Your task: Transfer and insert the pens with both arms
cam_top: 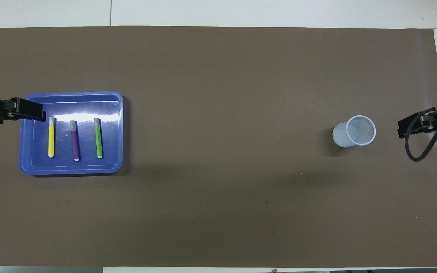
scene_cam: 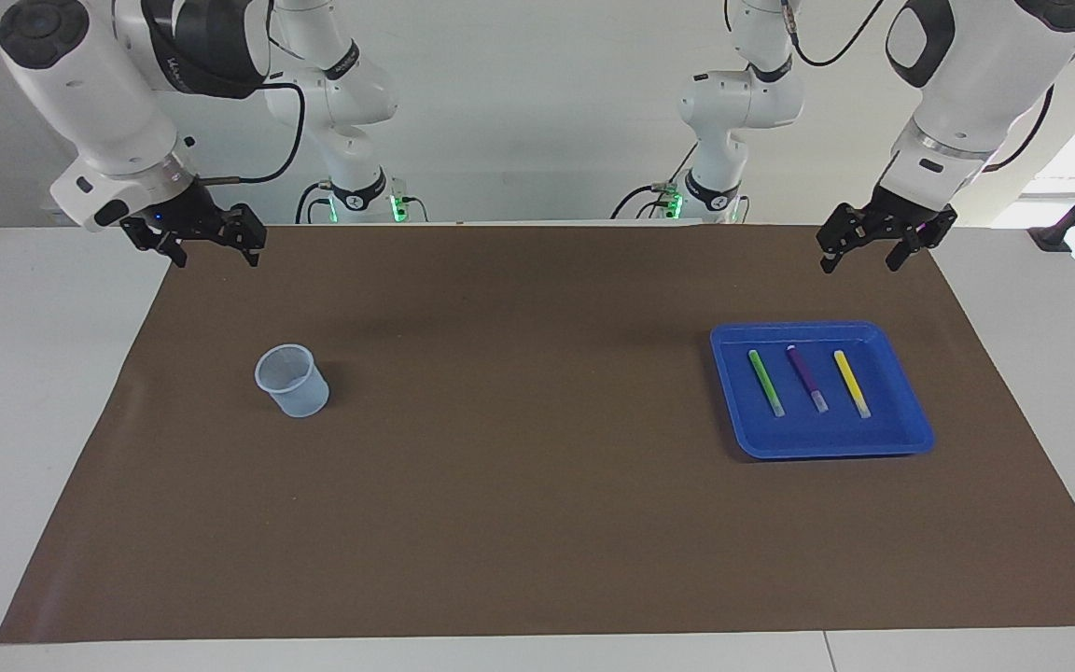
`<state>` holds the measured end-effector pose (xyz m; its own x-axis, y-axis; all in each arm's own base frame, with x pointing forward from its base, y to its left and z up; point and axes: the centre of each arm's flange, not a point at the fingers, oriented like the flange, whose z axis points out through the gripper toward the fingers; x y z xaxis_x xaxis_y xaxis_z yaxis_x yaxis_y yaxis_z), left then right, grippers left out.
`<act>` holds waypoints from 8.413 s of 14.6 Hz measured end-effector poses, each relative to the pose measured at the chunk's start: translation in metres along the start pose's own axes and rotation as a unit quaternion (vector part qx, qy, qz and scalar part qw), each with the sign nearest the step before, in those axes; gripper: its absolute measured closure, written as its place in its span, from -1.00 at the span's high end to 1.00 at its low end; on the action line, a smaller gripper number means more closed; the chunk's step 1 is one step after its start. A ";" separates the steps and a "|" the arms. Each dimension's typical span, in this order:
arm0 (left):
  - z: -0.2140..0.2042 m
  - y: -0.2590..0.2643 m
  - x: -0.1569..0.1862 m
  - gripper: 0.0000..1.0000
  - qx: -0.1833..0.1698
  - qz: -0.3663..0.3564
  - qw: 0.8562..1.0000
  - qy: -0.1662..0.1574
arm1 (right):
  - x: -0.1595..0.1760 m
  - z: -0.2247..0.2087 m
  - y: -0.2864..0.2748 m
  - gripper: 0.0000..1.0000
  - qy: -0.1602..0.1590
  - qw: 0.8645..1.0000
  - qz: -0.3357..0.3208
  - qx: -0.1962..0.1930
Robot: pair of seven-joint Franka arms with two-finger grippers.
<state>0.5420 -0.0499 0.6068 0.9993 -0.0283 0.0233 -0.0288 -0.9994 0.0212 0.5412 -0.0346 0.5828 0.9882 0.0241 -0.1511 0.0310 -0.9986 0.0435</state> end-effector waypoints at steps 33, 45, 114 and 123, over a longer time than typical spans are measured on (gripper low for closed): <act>0.151 -0.089 0.011 1.00 0.001 -0.010 0.999 -0.034 | -0.014 0.033 -0.102 1.00 0.004 0.971 -0.042 0.237; 0.278 -0.153 0.030 0.93 -0.001 -0.024 0.998 -0.052 | -0.010 0.120 -0.208 1.00 -0.010 0.903 0.109 0.416; 0.163 0.213 -0.047 -0.67 -0.211 -0.634 0.674 -0.315 | -0.040 0.114 -0.353 -0.47 0.063 0.871 0.176 0.454; 0.160 0.212 -0.048 -0.32 -0.213 -0.634 0.674 -0.314 | -0.039 0.114 -0.353 -0.65 0.063 0.871 0.176 0.454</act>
<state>0.4920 -0.2639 0.4500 0.0355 0.7055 -0.7079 0.9871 -0.1352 -0.0853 0.4747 0.3117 0.4611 0.9232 -0.3424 -0.1744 -0.3516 -0.5699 -0.7427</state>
